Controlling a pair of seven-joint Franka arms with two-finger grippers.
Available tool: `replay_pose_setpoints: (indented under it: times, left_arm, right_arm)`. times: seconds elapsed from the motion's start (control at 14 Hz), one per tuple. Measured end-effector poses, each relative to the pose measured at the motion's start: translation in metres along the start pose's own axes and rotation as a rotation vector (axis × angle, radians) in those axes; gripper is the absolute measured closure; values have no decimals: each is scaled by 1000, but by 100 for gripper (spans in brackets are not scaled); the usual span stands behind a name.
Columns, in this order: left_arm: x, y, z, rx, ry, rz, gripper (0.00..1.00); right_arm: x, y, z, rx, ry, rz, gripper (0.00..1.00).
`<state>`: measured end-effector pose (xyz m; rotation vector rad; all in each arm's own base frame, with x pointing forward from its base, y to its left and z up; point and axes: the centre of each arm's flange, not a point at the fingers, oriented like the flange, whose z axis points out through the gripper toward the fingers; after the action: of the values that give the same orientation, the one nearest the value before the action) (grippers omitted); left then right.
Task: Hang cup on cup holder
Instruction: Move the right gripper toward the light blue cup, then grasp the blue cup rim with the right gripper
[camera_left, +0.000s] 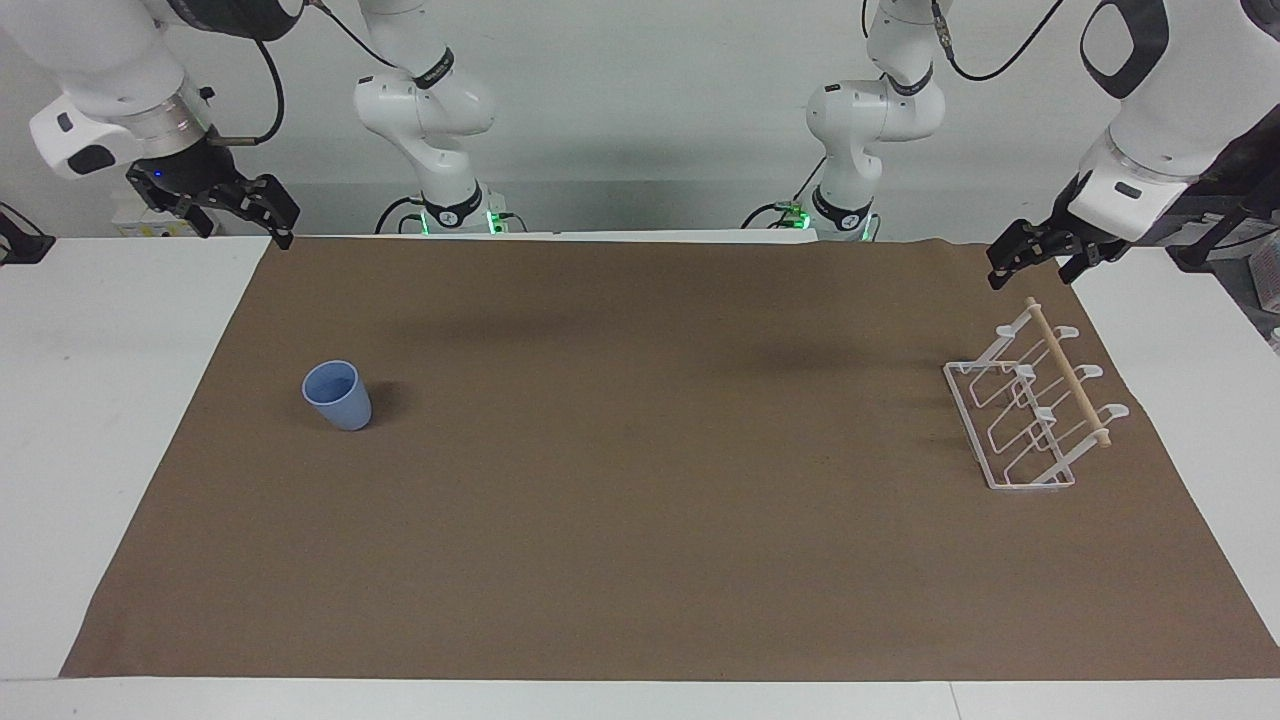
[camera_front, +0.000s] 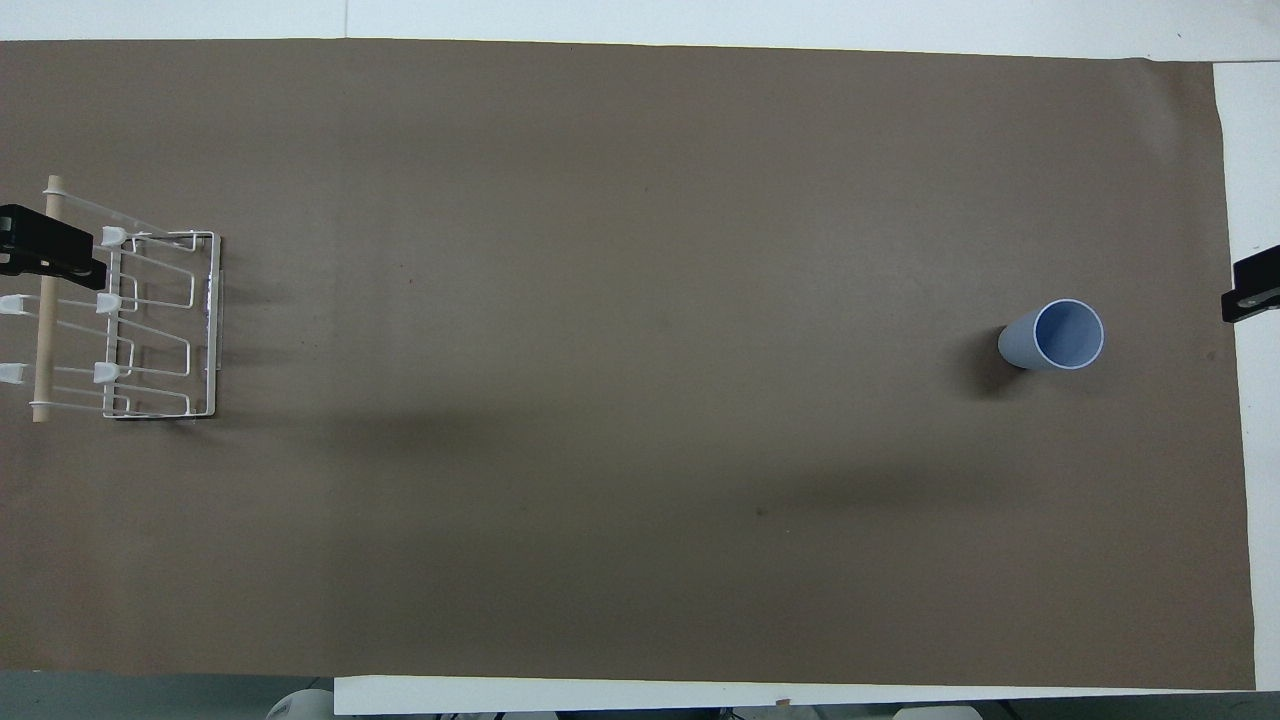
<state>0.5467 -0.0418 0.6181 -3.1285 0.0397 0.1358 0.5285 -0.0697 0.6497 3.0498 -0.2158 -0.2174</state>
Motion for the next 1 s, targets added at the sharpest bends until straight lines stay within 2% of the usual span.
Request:
replay_pose_setpoints:
  times: [0.43, 0.57, 0.71, 1.0]
  left_arm:
    - [0, 0, 0, 0, 0, 0, 0]
    - [0, 0, 0, 0, 0, 1, 0]
    - [0, 1, 0, 0, 0, 2, 0]
    - [0, 2, -1, 0, 1, 4, 0]
  right_arm:
    - [1, -2, 6, 2, -6, -4, 0]
    - [6, -4, 20, 5, 17, -9, 0]
    - [14, -6, 48, 10, 74, -16, 0]
    - [28, -15, 150, 14, 111, -58, 0]
